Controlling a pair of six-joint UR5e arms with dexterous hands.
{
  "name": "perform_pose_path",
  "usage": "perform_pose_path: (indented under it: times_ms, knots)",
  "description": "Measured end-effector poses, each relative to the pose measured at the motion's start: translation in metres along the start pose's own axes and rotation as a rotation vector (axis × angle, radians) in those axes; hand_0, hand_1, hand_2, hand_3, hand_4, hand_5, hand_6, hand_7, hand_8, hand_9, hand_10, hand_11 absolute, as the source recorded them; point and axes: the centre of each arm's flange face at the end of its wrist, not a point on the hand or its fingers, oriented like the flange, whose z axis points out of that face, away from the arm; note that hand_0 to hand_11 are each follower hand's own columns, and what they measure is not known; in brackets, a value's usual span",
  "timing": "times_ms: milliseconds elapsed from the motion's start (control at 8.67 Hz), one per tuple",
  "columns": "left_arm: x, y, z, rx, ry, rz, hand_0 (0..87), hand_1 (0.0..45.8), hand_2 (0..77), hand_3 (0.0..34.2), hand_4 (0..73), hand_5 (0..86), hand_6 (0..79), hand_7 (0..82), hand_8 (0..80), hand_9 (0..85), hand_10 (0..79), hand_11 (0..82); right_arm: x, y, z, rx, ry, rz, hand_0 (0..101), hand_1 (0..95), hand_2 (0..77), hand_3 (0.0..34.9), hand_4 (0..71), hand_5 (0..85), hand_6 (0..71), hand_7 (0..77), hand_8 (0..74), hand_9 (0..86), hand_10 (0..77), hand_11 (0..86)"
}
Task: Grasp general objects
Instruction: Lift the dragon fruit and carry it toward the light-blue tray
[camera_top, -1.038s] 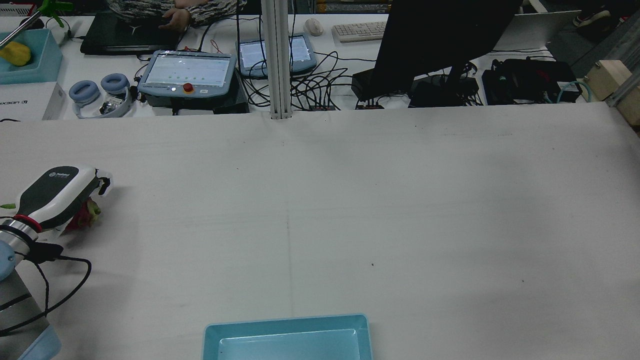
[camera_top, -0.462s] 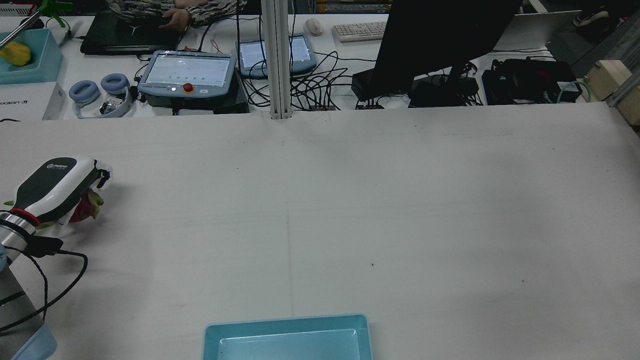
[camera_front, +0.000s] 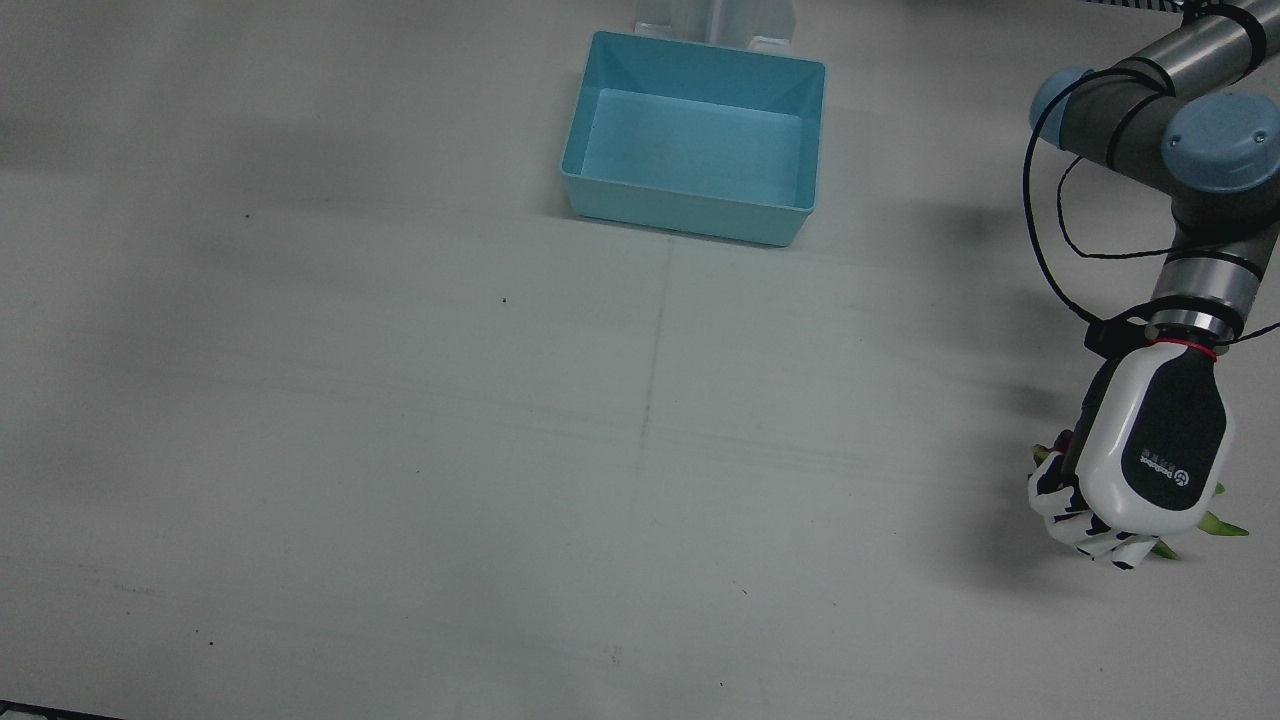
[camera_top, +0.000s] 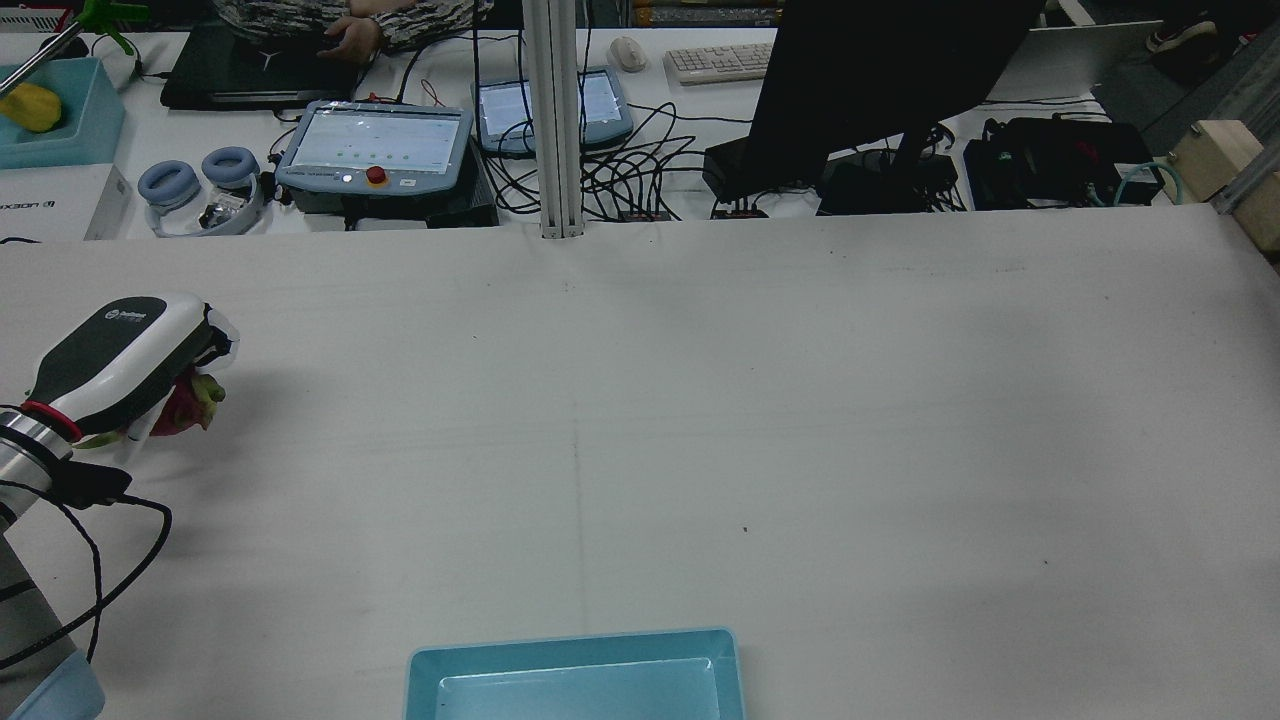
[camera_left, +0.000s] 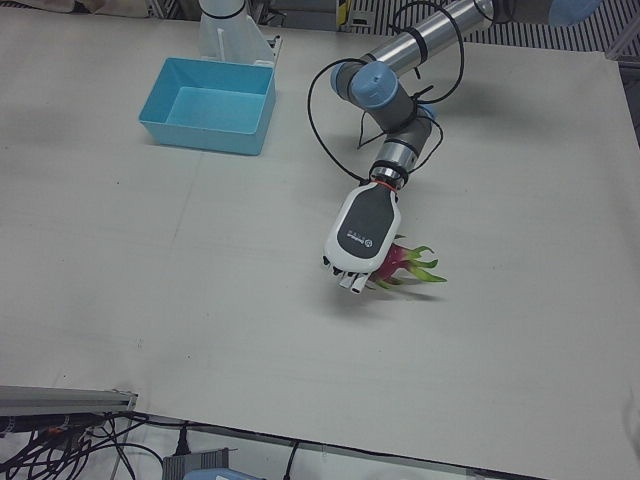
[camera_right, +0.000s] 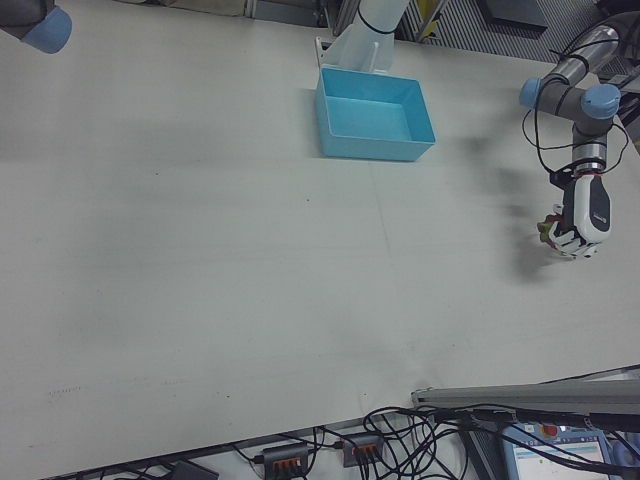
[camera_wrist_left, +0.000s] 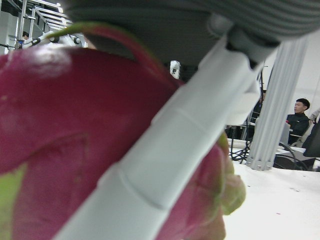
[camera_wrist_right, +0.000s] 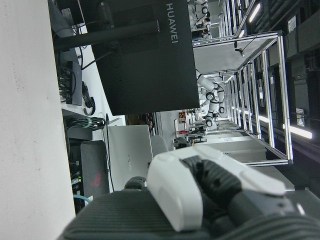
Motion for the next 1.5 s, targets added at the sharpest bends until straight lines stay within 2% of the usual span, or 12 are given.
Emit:
perform_pose_path:
  times_ms: [115,346,808,1038,1154,1500]
  knots:
    - [0.016,0.005,-0.003,-0.062,-0.001,-0.025,80.2,0.0,0.0,0.0,66.5,70.4,70.4,70.4,59.5,59.5,25.6,70.4,0.0,0.0,0.0,0.0,0.0,0.0,0,94.9,77.4,0.0,0.0,0.0,0.0,0.0,0.0,0.5,0.0,0.0]
    - [0.049,0.018,0.002,-0.224,-0.023,-0.118,80.2,0.0,0.0,0.0,66.5,70.4,70.4,70.4,59.5,59.5,25.6,70.4,0.0,0.0,0.0,0.0,0.0,0.0,0,94.9,77.4,0.0,0.0,0.0,0.0,0.0,0.0,0.5,0.0,0.5]
    - [0.163,0.035,0.044,-0.549,0.031,-0.276,80.2,0.0,0.0,0.0,67.1,70.4,70.4,70.4,59.5,59.5,25.6,70.4,0.0,0.0,0.0,0.001,0.0,0.0,0,94.9,77.4,0.0,0.0,0.0,0.0,0.0,0.0,0.5,0.0,0.5]
    - [0.195,0.06,0.047,-0.684,0.035,-0.342,80.2,0.0,0.0,0.0,67.1,70.4,70.4,70.4,59.5,59.5,25.6,70.4,0.0,0.0,0.0,0.0,0.0,0.0,0,94.9,77.4,0.0,0.0,0.0,0.0,0.0,0.0,0.5,0.0,0.5]
    - [0.212,0.077,0.041,-0.749,0.041,-0.374,80.2,0.0,0.0,0.0,67.1,74.2,70.4,70.4,59.5,59.5,25.6,70.4,0.0,0.0,0.0,0.0,0.0,0.0,0,94.9,77.4,0.0,0.0,0.0,0.0,0.0,0.0,0.5,0.0,0.5]
    - [0.273,0.152,0.007,-0.929,0.059,-0.468,80.3,0.0,0.0,0.0,67.1,70.4,70.4,70.4,59.5,59.5,25.1,70.4,0.0,0.0,0.0,0.001,0.0,0.0,0,94.9,77.4,0.0,0.0,0.0,0.0,0.0,0.0,0.5,0.0,0.5]
